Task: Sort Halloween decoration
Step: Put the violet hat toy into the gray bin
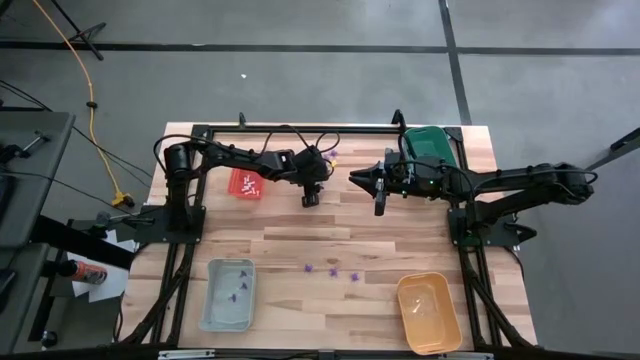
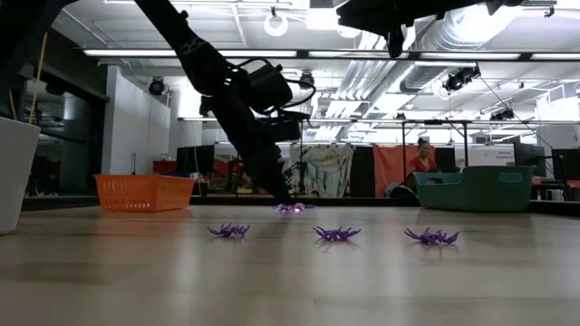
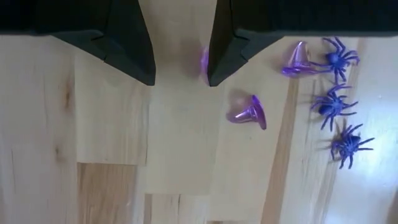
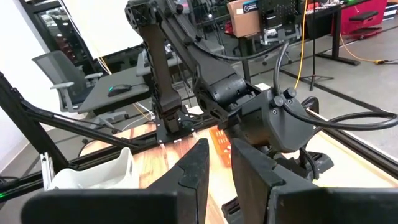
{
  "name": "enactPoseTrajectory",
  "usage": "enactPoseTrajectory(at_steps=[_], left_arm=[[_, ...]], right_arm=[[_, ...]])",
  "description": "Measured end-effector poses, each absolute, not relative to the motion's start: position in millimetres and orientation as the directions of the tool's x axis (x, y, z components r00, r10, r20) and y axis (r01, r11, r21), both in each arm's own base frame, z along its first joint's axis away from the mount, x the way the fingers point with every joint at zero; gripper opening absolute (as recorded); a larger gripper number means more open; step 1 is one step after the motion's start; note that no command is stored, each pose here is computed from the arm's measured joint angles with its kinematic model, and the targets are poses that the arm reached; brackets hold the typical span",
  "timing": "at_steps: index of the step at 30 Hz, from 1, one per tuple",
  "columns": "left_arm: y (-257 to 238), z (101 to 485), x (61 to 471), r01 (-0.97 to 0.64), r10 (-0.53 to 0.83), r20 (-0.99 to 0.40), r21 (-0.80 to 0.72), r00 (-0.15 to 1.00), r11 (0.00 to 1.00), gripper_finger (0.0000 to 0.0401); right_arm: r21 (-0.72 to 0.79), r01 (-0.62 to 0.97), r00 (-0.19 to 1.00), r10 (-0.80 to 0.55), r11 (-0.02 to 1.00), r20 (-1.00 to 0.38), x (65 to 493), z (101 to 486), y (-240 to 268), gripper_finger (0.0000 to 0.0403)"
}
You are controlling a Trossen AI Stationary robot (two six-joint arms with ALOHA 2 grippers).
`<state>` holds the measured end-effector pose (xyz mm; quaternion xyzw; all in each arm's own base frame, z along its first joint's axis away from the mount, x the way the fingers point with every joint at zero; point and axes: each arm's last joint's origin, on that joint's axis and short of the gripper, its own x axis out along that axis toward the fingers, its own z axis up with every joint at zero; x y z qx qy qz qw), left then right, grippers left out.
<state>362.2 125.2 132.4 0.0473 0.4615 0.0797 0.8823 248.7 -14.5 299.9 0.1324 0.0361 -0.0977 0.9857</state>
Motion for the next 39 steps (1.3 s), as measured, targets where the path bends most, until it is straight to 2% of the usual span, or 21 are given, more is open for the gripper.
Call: enactPoseTrajectory(at_steps=[9,26,30,37,39], left_arm=[[127.7,140.2,361.4,-0.098,0.24,-0.789,0.225,0.565,0.969,0.0131],[130.3,117.8,359.8,-0.122,0.223,-0.83,0.186,0.512,0.975,0.0128],[130.2,118.2,359.6,-0.14,0.224,-0.829,0.177,0.512,0.974,0.0105],[128.6,119.2,357.7,-0.153,0.218,-0.839,0.162,0.499,0.975,0.0018],[127.4,121.9,356.7,-0.17,0.219,-0.841,0.153,0.495,0.973,0.0007]], right_arm=[[0.239,0.222,0.973,-0.199,0.945,-0.115,248.4,298.1,-15.0,0.0064],[0.236,0.25,0.965,-0.222,0.939,-0.138,248.0,295.8,-15.5,0.0064],[0.241,0.25,0.965,-0.222,0.938,-0.138,248.1,295.9,-15.5,0.0064],[0.242,0.25,0.965,-0.222,0.938,-0.138,248.1,295.9,-15.6,0.0064],[0.242,0.25,0.965,-0.222,0.938,-0.138,248.0,295.9,-15.6,0.0064]])
